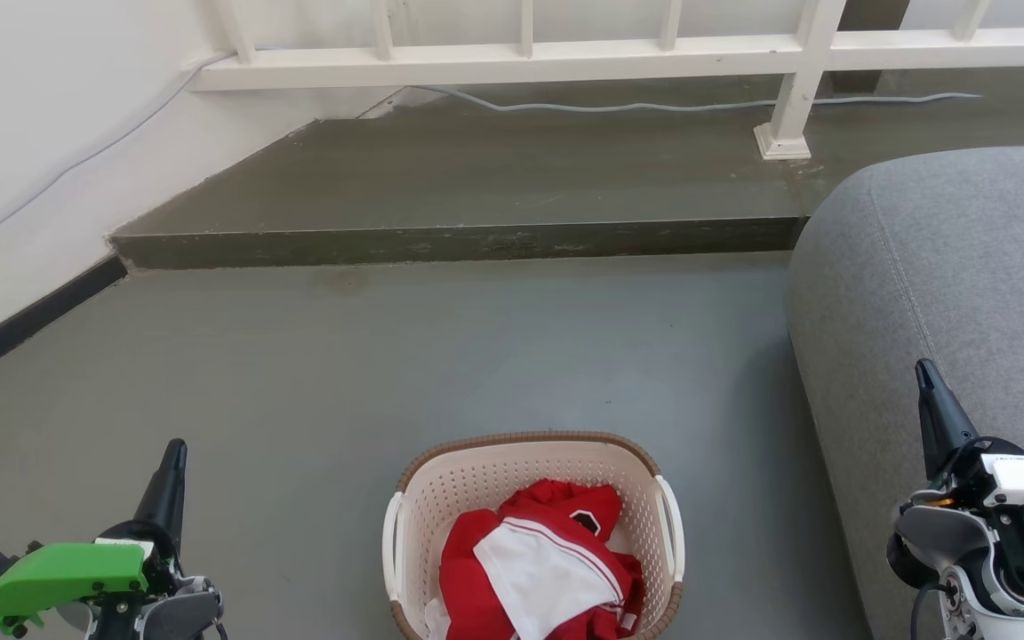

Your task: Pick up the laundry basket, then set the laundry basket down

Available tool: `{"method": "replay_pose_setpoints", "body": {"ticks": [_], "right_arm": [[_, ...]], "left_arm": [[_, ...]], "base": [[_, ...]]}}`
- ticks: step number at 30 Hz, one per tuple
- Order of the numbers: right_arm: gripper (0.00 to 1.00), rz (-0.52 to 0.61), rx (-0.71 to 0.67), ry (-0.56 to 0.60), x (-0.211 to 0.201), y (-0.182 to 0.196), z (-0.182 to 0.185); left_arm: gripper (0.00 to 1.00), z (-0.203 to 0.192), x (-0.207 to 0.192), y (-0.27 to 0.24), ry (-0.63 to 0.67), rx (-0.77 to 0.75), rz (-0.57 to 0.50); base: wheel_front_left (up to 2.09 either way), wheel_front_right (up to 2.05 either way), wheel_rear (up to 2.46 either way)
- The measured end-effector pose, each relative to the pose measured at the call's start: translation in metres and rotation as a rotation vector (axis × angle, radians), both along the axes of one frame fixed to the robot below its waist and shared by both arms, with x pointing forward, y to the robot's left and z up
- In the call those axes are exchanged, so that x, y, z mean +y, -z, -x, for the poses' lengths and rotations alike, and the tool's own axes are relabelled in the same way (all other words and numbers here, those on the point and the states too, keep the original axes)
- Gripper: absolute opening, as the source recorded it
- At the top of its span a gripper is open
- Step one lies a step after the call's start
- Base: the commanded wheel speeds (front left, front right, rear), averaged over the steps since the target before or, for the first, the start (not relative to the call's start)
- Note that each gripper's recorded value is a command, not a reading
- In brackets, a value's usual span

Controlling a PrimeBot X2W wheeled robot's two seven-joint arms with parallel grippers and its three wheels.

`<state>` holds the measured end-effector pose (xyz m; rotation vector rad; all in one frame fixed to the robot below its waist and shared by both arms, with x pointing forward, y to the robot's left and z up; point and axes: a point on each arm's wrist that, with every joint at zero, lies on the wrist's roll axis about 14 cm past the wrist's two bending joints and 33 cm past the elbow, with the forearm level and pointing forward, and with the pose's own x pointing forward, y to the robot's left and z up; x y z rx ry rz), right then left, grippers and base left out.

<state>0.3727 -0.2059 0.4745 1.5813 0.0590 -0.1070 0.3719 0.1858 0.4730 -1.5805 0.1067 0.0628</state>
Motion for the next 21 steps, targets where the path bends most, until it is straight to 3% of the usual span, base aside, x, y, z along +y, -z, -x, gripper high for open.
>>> {"method": "replay_pose_setpoints", "body": {"ticks": [21], "right_arm": [[0.0, 0.0, 0.0, 0.002, -0.0005, 0.0, 0.0]], "left_arm": [[0.0, 0.0, 0.0011, 0.0001, -0.004, 0.0, 0.001]], "base": [[0.0, 0.0, 0.0]]}}
